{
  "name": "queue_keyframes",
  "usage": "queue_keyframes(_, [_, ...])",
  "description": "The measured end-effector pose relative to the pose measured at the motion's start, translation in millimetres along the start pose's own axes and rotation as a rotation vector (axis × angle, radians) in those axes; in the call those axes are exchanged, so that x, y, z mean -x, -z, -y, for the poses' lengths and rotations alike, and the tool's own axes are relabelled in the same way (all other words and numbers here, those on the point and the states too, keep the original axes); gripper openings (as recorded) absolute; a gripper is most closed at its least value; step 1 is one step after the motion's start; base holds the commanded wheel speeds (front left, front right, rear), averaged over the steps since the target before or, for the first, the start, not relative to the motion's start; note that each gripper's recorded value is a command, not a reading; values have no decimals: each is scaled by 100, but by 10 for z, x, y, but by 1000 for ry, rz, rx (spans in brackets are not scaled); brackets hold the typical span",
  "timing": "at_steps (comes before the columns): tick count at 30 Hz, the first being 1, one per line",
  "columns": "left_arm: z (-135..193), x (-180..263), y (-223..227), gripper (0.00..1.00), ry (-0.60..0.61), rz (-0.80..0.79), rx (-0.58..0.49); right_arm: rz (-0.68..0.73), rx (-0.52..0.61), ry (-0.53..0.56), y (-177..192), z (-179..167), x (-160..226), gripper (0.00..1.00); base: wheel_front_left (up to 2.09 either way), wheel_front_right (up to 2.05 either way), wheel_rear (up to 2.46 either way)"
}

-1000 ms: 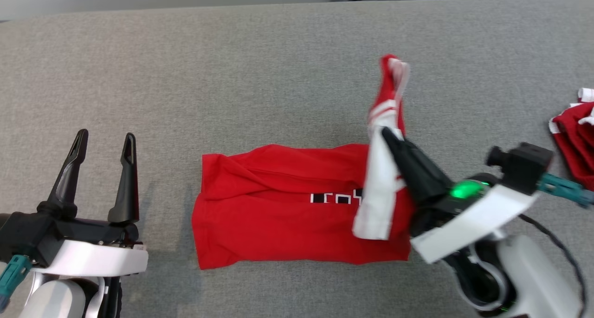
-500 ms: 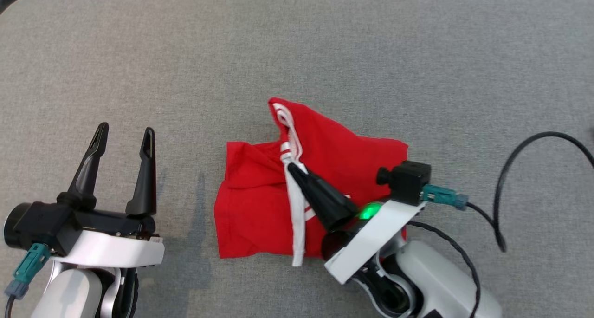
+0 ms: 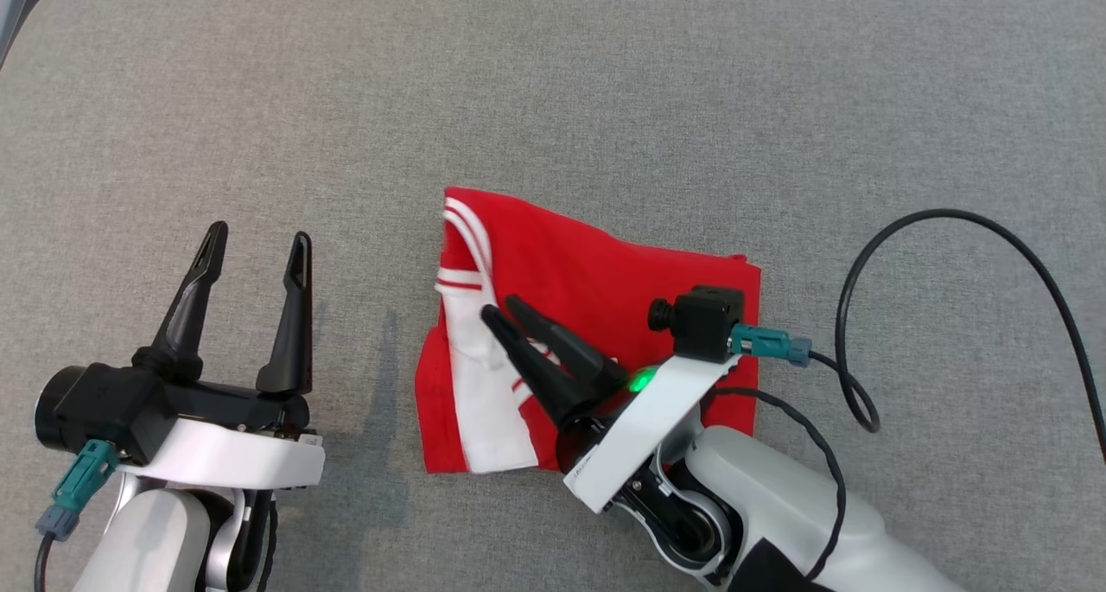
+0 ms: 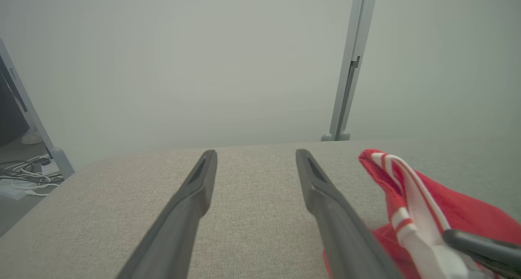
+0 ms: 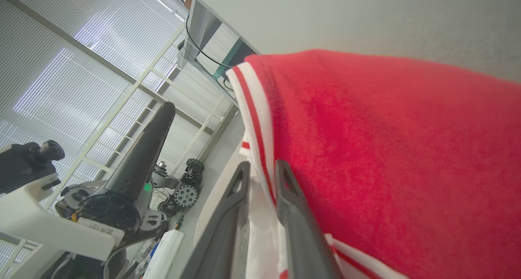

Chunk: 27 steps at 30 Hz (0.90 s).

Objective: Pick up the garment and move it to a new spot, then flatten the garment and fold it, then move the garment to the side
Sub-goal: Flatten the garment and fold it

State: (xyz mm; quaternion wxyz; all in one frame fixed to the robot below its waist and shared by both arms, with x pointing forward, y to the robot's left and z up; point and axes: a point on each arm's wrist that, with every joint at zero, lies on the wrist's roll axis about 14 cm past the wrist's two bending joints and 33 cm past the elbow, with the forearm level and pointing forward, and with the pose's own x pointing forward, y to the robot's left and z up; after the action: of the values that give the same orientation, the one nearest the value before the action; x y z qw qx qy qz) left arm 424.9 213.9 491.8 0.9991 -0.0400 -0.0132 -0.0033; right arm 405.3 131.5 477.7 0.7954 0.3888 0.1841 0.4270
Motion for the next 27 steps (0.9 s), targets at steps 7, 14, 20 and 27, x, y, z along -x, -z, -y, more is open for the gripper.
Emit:
queue_keyframes(7, [7, -7, -11, 100, 1, 6, 1, 63, 33, -40, -253, -119, -72, 100, 0, 0, 0])
queue_keyframes(14, [20, -10, -59, 100, 3, 22, 0, 239, 138, -69, -811, -258, -15, 100, 0, 0, 0])
queue_keyframes(20, [51, 3, -95, 100, 8, 34, 3, 387, 312, 114, -1291, 187, 435, 100, 0, 0, 0])
queue_keyframes(27, [70, -2, -98, 100, 17, 35, -3, 470, 437, 337, -1618, 694, 1129, 100, 0, 0, 0])
